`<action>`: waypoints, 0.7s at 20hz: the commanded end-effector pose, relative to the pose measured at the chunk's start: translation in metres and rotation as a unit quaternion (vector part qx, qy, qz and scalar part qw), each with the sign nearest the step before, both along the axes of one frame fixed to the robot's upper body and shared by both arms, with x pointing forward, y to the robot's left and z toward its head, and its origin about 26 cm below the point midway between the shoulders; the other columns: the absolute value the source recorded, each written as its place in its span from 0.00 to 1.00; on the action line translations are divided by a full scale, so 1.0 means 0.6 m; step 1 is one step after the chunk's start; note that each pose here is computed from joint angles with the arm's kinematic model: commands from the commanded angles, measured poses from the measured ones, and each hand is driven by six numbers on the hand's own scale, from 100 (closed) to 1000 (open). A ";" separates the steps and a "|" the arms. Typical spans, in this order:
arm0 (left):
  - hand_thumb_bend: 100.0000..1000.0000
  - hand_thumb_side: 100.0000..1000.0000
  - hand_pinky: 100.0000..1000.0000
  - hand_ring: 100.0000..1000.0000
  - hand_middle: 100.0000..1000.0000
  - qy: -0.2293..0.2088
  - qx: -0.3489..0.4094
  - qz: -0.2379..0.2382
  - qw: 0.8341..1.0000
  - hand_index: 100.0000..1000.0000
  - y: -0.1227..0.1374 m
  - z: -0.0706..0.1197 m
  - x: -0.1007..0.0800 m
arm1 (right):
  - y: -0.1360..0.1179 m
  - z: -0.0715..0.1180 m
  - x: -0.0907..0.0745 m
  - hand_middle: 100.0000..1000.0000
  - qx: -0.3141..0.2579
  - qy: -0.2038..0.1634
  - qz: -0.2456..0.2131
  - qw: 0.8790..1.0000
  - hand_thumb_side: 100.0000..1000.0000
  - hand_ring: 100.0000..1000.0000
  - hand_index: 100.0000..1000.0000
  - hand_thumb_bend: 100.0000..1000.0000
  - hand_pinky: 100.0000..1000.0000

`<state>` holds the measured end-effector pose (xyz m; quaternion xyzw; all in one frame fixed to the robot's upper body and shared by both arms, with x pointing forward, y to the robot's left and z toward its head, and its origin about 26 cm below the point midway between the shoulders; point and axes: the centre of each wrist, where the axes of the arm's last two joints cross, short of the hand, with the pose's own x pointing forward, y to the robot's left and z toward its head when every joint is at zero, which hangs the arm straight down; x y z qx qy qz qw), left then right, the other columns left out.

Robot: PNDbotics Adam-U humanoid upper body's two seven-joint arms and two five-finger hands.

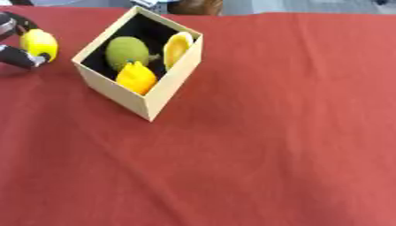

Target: Pick up objects on the table and place them in the box.

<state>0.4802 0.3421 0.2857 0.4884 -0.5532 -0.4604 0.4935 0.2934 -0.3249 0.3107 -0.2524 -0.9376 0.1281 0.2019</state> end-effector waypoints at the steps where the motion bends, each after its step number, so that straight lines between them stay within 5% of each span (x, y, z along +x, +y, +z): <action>1: 0.01 0.25 0.75 0.73 0.70 -0.034 -0.019 -0.010 0.999 0.78 0.007 0.018 -0.003 | 0.000 0.015 -0.008 0.69 -0.003 -0.012 -0.002 1.000 0.69 0.82 0.75 0.00 0.84; 9: 0.00 0.22 0.69 0.64 0.61 -0.073 -0.049 -0.037 0.995 0.70 0.006 0.037 -0.011 | -0.002 0.012 -0.008 0.69 0.006 -0.006 -0.015 1.000 0.69 0.82 0.75 0.00 0.84; 14: 0.00 0.18 0.69 0.64 0.61 -0.158 -0.032 -0.099 0.982 0.71 -0.048 0.112 -0.046 | -0.004 0.013 -0.009 0.69 0.005 -0.008 -0.019 1.000 0.68 0.82 0.75 0.00 0.84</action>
